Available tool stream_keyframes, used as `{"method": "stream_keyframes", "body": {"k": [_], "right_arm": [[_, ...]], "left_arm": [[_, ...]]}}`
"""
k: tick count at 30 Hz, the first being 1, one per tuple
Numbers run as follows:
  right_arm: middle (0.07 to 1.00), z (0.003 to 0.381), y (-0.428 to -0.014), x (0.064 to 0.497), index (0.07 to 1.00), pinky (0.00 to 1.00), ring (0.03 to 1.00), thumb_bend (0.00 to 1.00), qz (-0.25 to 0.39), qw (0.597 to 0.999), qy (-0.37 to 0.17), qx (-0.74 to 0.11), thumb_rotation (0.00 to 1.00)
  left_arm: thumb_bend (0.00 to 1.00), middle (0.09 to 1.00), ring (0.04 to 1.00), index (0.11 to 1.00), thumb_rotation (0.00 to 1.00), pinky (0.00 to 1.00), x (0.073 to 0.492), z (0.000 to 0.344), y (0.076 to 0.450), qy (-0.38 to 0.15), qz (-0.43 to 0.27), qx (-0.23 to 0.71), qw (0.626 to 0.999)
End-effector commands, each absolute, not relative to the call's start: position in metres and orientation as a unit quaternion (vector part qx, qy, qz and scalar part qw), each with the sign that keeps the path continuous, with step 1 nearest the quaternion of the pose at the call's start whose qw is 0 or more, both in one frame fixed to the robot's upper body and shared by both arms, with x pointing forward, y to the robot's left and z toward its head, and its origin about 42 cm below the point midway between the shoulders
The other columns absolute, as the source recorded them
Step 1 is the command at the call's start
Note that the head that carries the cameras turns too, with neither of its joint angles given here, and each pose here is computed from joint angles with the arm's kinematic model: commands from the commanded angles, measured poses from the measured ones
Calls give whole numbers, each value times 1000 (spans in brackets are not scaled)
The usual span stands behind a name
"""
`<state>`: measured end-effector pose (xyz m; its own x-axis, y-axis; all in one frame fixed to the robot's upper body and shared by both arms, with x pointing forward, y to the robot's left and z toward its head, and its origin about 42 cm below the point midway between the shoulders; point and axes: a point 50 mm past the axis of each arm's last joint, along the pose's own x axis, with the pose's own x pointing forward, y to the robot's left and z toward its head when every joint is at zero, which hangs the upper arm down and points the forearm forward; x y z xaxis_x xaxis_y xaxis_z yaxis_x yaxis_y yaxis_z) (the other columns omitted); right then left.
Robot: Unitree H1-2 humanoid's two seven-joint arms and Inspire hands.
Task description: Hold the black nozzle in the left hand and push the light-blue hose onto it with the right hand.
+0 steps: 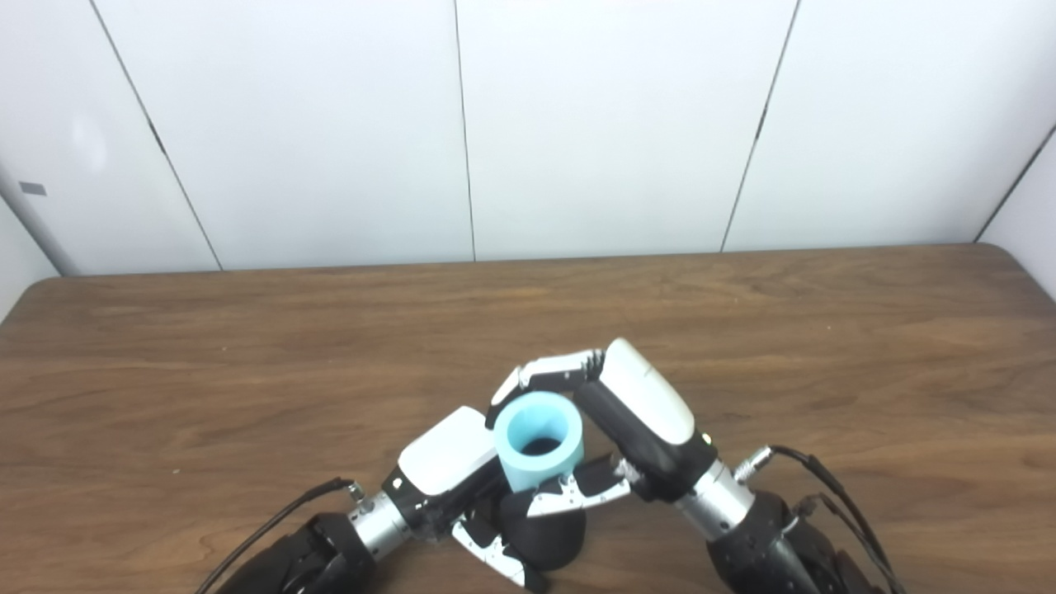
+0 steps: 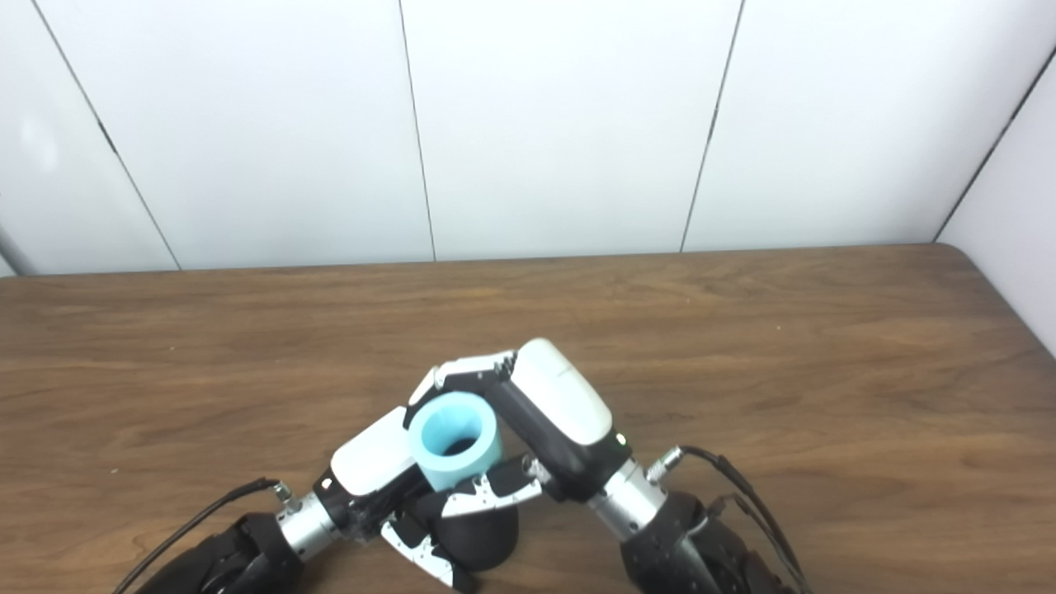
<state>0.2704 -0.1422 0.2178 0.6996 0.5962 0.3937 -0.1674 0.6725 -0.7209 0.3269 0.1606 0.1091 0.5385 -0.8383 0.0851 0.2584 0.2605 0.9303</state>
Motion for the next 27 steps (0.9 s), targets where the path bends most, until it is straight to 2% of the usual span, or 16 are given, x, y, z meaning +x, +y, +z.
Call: {"method": "stream_keyframes", "body": {"k": [1,3,5,8,11,17,27], "right_arm": [[612,209,-144,270,613,431,542,884,238,849,-288,-373,110],[638,209,-145,269,653,453,565,967,236,850,-286,-374,126],[665,208,-145,269,682,480,594,995,235,851,-285,-373,155],[687,207,-146,268,702,505,621,1000,236,854,-282,-369,170],[691,207,-146,268,701,512,628,1000,236,855,-282,-366,171],[698,207,-147,268,714,517,636,1000,230,859,-280,-361,179],[676,206,-150,268,686,494,616,1000,210,864,-304,-342,192]], "left_arm": [[513,395,264,515,0,206,291,59,165,-226,-428,487,727],[513,394,258,514,0,199,291,59,165,-226,-428,488,726],[514,400,270,517,0,209,291,58,165,-225,-430,490,724],[515,411,301,522,0,241,291,58,166,-225,-431,491,723],[514,402,275,519,0,213,290,58,166,-223,-431,491,723],[514,405,281,520,0,218,290,57,166,-221,-432,490,724],[514,400,275,518,0,214,290,57,167,-219,-434,494,721]]}}
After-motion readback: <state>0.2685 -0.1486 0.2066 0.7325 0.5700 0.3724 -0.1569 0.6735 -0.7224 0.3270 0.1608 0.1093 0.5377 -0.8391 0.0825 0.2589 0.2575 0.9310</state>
